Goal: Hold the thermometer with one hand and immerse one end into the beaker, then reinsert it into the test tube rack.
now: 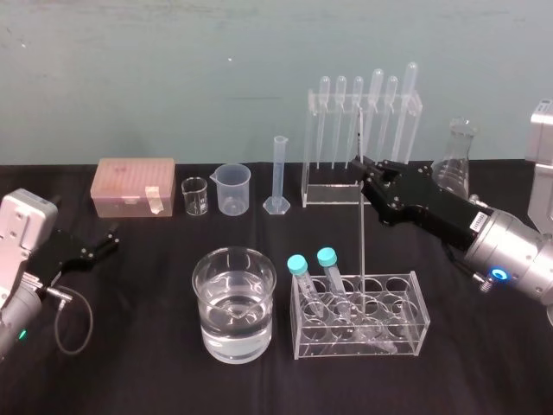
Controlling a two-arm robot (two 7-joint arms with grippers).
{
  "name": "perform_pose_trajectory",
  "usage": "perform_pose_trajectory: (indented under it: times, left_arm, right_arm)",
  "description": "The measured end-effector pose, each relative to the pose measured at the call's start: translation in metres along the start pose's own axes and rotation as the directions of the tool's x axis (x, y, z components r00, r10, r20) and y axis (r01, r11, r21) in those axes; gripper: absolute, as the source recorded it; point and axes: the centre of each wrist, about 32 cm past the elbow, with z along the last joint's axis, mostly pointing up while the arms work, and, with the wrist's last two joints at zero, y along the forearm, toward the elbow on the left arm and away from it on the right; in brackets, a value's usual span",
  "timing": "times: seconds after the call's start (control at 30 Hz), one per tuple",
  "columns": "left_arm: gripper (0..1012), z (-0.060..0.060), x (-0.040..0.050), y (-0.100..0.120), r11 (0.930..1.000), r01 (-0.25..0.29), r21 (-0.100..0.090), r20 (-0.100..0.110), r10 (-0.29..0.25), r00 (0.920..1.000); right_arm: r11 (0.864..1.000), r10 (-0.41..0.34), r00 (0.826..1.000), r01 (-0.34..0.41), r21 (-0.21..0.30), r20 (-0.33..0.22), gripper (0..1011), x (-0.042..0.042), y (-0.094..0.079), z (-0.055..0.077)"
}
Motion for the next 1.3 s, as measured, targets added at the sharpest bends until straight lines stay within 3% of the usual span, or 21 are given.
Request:
perform_pose_trajectory:
  times: [0.33, 0.47, 1.3]
  left_arm:
    - [1008, 0.0000, 0.0000, 0.0000, 1.0000, 0.000, 0.000, 0.000, 0.000, 1.0000]
    - [1008, 0.0000, 0.0000, 0.0000, 1.0000, 0.000, 0.000, 0.000, 0.000, 1.0000]
    - [1008, 0.0000, 0.0000, 0.0000, 1.0000, 0.000, 0.000, 0.000, 0.000, 1.0000]
  right_arm:
    - [1.000, 0.000, 1.000, 0.000, 0.001, 0.000, 56, 0.0002, -0.0002, 0.0005]
    - [1.000, 0.000, 1.000, 0.000, 0.001, 0.000, 136, 0.0001, -0.0003, 0.0006]
    - [1.000, 0.001, 1.000, -0.001, 0.002, -0.001, 929, -0.0001, -0.0006, 0.0007]
